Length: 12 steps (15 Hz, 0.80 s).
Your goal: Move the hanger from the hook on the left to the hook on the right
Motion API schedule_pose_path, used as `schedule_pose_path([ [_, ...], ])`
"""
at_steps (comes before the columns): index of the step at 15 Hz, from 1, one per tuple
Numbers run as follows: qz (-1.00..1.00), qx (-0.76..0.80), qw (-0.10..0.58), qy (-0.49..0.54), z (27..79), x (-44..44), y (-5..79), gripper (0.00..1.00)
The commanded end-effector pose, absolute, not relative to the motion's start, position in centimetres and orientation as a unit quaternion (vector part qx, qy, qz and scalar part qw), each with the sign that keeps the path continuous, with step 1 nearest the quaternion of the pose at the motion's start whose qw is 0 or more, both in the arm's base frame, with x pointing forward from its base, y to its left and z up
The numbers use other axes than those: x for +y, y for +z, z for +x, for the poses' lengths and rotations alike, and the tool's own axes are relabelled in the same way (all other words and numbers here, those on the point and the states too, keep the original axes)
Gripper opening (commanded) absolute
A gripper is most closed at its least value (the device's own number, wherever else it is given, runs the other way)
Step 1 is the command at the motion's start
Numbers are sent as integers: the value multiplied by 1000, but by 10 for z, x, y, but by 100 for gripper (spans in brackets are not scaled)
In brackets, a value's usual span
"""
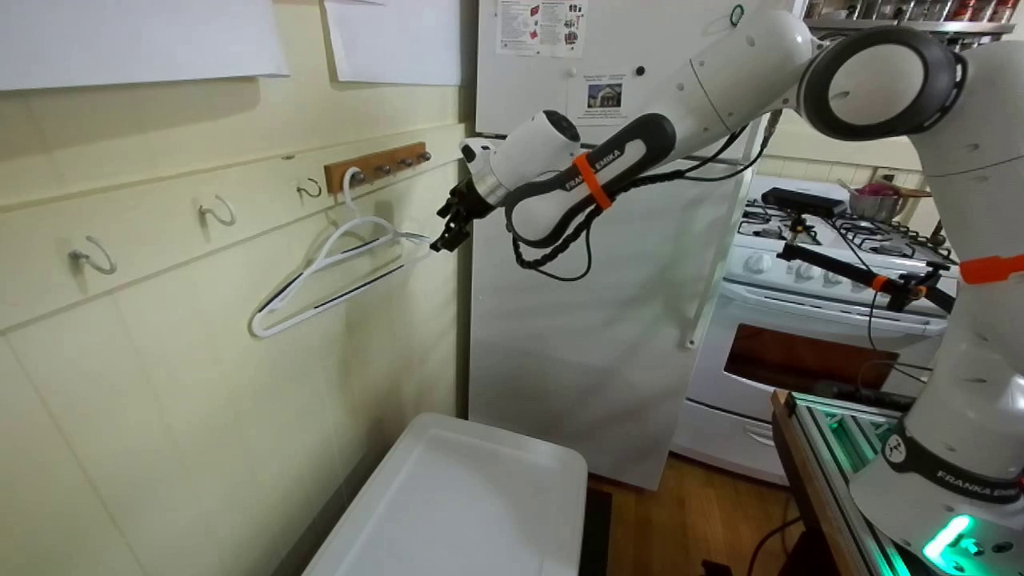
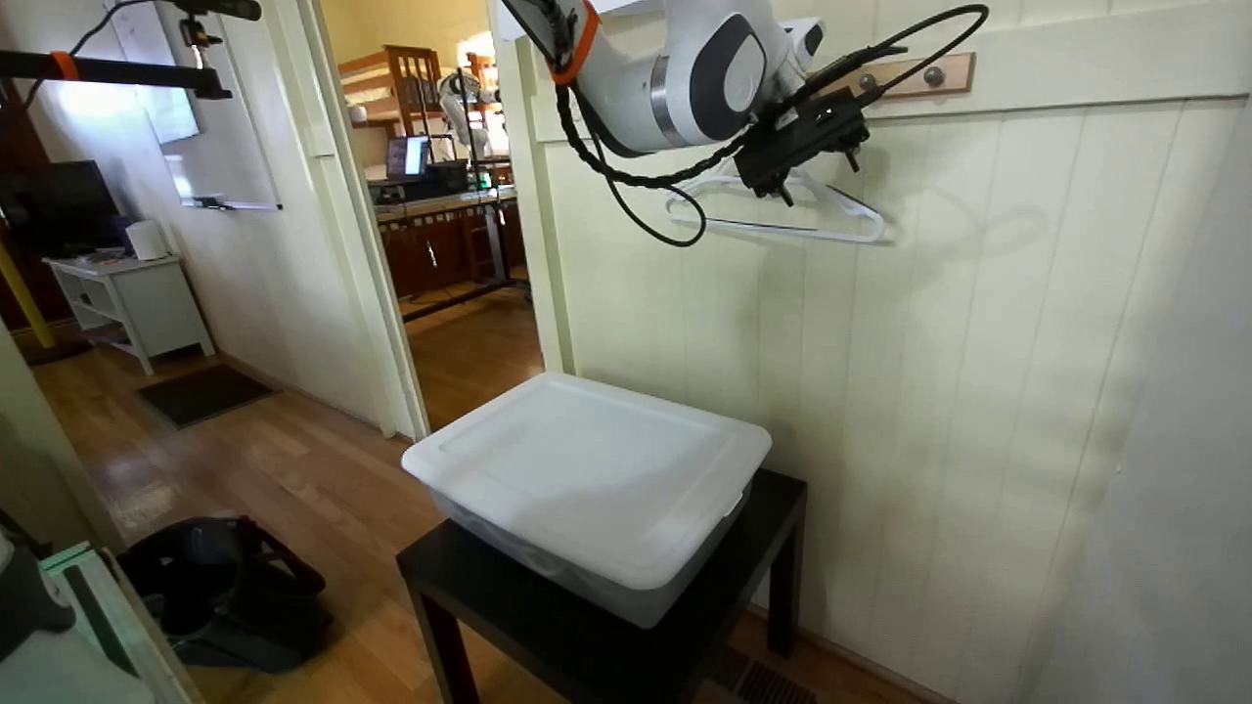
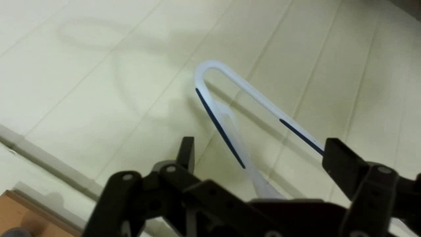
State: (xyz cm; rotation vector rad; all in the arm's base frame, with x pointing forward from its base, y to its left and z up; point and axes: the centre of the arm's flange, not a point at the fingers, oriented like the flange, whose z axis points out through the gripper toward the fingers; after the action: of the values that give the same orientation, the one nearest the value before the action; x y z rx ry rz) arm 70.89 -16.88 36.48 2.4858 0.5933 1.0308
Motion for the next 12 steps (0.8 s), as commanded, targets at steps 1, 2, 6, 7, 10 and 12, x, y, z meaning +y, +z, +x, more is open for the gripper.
schedule_pose_path([
  [1, 895, 213, 178, 349, 665, -155, 379, 100],
  [2, 899, 215, 169, 343, 657, -152, 381, 100],
  [6, 912, 211, 135, 324, 625, -140, 389, 100],
  [7, 916, 208, 126, 318, 617, -138, 391, 100],
  [10, 938, 175, 89, 284, 598, -137, 393, 100],
  [12, 952, 148, 76, 258, 586, -139, 394, 100],
])
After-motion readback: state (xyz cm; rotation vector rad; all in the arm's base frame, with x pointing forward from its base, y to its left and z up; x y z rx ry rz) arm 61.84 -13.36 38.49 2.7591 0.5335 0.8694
